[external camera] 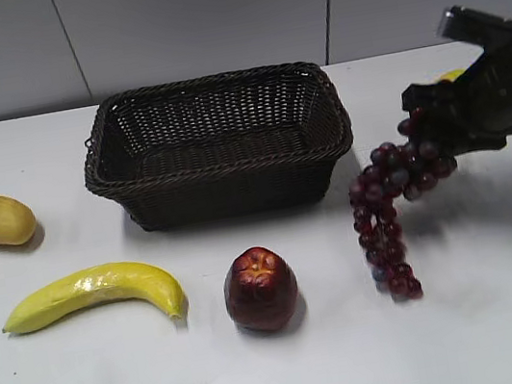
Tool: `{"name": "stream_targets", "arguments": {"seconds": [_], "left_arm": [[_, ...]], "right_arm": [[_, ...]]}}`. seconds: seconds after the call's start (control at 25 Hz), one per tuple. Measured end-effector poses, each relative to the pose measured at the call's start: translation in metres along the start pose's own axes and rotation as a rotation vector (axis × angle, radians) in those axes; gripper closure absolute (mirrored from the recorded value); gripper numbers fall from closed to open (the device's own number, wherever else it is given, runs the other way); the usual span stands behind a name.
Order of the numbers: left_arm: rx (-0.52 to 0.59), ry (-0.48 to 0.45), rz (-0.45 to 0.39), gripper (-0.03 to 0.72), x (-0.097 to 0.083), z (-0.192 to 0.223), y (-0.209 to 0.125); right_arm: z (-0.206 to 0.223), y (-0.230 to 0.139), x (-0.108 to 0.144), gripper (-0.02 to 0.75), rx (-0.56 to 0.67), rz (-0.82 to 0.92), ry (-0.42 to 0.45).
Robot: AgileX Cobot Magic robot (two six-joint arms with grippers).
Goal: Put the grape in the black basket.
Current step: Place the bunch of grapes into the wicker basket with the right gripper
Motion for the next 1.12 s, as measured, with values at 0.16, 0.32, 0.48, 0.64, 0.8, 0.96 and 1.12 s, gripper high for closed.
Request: {"name": "stream_targets", "arguments": {"seconds": [0.16,0.32,0.48,0.64,0.8,0.96,1.12], "left_arm": [[0.0,0.0,0.0,0.452,0.0,0.0,0.0],[0.0,0.0,0.0,0.452,0.0,0.0,0.0],[0.0,0.0,0.0,0.452,0.0,0.0,0.0],[0.0,0.0,0.0,0.452,0.0,0.0,0.0],[0.0,0.0,0.0,0.452,0.0,0.0,0.0],[0.0,0.0,0.0,0.452,0.0,0.0,0.0],[0.0,0.0,0.0,0.452,0.0,0.0,0.0]], "right_arm": [[-0.052,0.029,0.044,0.468,-0.144,-0.069,0.103],[-0.102,0.062,0.098,0.469,-0.288,-0.147,0.219],[-0.138,0.082,0.15,0.469,-0.389,-0.22,0.324],[-0.147,0.093,0.185,0.471,-0.462,-0.256,0.386],[-0.113,0.091,0.195,0.471,-0.452,-0.273,0.373],[-0.053,0.073,0.197,0.471,-0.38,-0.328,0.325],[0.01,0.045,0.197,0.471,-0.311,-0.446,0.267]]}}
Point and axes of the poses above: a point on each arm's last joint axis where the gripper is mounted, z pointing out along that axis toward the gripper, x along the wrist's bending axis when the last joint is at zero, y = z × x, the point moved 9 cm from there along z, pointing out along that axis toward the gripper, and after that the axes turned 6 degrees about z, right-handed, at the moved point
